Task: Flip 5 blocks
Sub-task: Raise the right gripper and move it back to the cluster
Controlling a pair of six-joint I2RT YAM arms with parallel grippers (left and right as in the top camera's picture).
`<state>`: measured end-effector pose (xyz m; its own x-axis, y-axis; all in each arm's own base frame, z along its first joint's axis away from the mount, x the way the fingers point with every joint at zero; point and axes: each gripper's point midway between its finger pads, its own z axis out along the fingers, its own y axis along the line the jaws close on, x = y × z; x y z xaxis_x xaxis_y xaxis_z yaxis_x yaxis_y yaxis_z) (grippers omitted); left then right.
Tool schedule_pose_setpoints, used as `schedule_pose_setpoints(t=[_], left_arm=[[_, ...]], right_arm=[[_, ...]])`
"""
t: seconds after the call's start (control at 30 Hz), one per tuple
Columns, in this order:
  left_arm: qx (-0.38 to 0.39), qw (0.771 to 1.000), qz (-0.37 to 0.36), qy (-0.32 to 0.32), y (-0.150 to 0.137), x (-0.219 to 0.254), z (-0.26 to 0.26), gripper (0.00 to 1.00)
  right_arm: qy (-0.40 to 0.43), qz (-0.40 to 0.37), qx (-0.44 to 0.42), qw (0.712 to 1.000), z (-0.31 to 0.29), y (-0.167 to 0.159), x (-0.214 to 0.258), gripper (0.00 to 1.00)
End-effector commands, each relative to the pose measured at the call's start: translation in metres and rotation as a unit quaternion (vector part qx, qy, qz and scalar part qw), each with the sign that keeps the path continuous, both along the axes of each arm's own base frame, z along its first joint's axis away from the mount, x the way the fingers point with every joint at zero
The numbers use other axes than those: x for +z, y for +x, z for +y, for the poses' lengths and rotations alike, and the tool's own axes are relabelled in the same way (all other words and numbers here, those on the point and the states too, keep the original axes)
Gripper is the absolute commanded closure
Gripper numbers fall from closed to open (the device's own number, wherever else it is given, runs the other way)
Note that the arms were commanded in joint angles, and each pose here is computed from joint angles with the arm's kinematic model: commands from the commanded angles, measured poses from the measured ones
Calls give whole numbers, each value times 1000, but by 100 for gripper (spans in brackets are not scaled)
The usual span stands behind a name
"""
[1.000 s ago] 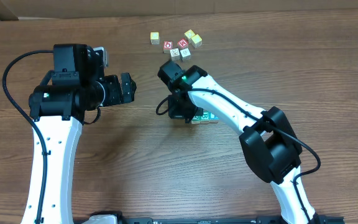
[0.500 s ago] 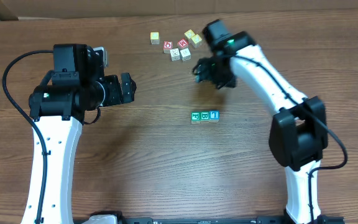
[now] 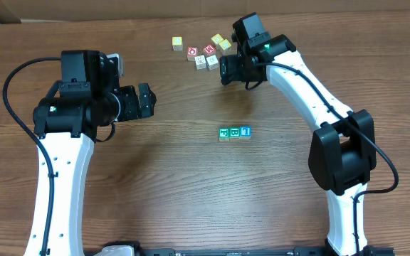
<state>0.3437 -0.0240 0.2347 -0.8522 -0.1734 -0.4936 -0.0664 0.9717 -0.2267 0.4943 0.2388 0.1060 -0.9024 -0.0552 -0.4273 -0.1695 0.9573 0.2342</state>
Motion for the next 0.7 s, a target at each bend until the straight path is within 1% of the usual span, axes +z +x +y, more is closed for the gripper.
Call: schedule_pose_setpoints(t=[0.0, 0.03, 0.13, 0.27, 0.5, 0.67], left_arm=[[-4, 1000, -9, 2, 3, 6, 0, 0], [-4, 1000, -9, 2, 3, 6, 0, 0], [-4, 1000, -9, 2, 3, 6, 0, 0], [-4, 1000, -9, 2, 3, 6, 0, 0], [-4, 1000, -9, 2, 3, 6, 0, 0], [-4, 1000, -9, 2, 3, 6, 0, 0]], right_arm=[[5, -49, 25, 998, 8, 16, 17, 23], [5, -58, 30, 998, 10, 21, 15, 25], [6, -81, 42, 996, 17, 36, 2, 25], [13, -93, 43, 995, 26, 53, -27, 26], [22, -103, 48, 993, 37, 68, -69, 27], [32, -125, 56, 990, 53, 74, -78, 29]])
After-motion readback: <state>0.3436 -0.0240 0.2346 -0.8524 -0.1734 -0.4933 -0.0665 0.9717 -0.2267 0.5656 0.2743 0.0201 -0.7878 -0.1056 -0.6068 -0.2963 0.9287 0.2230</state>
